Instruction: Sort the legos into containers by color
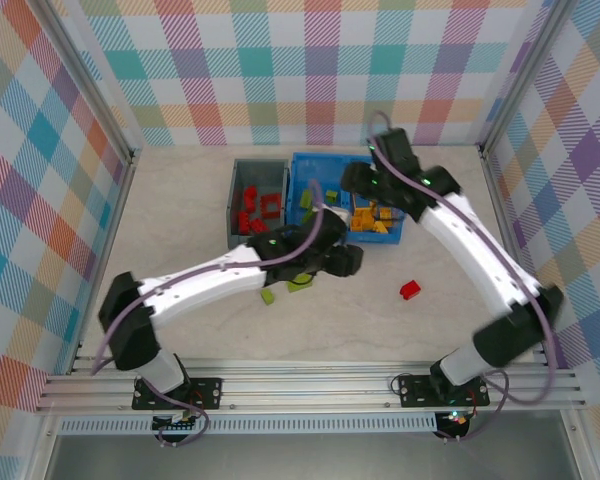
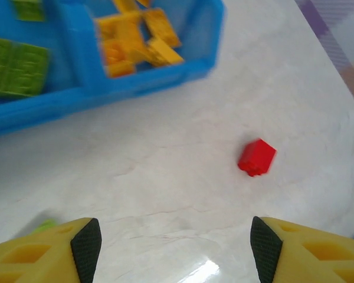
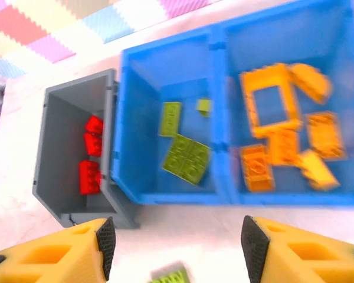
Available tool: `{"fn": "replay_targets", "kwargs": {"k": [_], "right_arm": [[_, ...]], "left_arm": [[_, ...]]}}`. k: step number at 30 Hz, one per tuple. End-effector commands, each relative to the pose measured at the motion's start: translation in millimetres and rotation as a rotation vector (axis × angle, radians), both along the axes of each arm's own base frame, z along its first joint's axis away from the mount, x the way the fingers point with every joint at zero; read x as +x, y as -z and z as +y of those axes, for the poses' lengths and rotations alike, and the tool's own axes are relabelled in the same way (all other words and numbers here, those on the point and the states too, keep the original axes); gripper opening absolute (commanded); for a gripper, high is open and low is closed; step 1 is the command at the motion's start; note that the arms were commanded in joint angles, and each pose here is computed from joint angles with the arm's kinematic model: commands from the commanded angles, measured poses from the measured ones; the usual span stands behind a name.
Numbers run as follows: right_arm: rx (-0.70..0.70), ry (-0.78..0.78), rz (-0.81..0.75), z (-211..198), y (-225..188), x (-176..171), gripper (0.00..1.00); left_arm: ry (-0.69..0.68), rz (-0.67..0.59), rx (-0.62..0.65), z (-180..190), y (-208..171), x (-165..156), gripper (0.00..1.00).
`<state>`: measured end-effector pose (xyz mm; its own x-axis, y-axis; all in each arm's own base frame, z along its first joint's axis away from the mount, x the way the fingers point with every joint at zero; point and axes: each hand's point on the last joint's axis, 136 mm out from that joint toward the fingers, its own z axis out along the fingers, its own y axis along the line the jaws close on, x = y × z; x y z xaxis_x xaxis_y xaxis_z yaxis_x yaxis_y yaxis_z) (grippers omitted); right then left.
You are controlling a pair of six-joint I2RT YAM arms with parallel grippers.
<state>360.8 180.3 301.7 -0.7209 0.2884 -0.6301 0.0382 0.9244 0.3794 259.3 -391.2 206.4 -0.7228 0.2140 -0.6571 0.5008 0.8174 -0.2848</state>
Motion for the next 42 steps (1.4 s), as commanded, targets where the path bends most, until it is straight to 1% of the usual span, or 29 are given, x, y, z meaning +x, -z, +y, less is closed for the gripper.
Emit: {"fn": "replay_targets", "kwargs": {"k": [1,5,8,11,13,14,15,19,24,28,31,33,35,40,42], "right_arm": [[-0.091,0.113,0.071,-58,17,-56,0.65],[-0.081,0.111,0.035,-93,3,-118,0.75],[-0.046,0.114,0.04,-112,-2,-160,0.78],[-0.002,0.112,0.009,-126,-10,-191,0.8],[0.014,0.112,-0.017,-133,-16,-206,0.81],[0.014,0.112,-0.022,-136,-18,-211,0.81],[0.009,0.112,-0.019,-139,-18,-215,0.81],[0.0,0.108,-0.008,-142,-17,-221,0.81],[0.023,0.092,-0.002,-135,-13,-218,0.79],[0.038,0.088,-0.003,-133,-14,-218,0.79],[0.033,0.094,-0.01,-135,-16,-219,0.79],[0.031,0.096,-0.01,-136,-15,-220,0.79],[0.035,0.096,-0.013,-136,-15,-219,0.79],[0.043,0.092,-0.011,-132,-13,-216,0.78],[0.041,0.085,-0.015,-131,-14,-215,0.78]], "left_arm": [[0.187,-0.055,0.021,-50,11,-16,0.71],[0.258,-0.075,0.076,-95,45,-24,0.72],[0.298,-0.086,0.121,-123,68,-28,0.73],[0.319,-0.084,0.16,-147,92,-27,0.74],[0.322,-0.08,0.181,-159,106,-24,0.75],[0.314,-0.079,0.197,-162,114,-21,0.87],[0.31,-0.082,0.205,-167,117,-18,0.88],[0.28,-0.117,0.255,-175,128,-3,0.89],[0.278,-0.125,0.294,-181,142,5,0.88],[0.284,-0.089,0.302,-181,159,4,0.83],[0.293,-0.069,0.32,-179,171,2,0.68],[0.289,-0.063,0.336,-176,177,2,0.65],[0.291,-0.06,0.342,-175,180,1,0.58],[0.277,-0.074,0.336,-175,176,4,0.37],[0.261,-0.092,0.318,-174,163,5,0.35]]}}
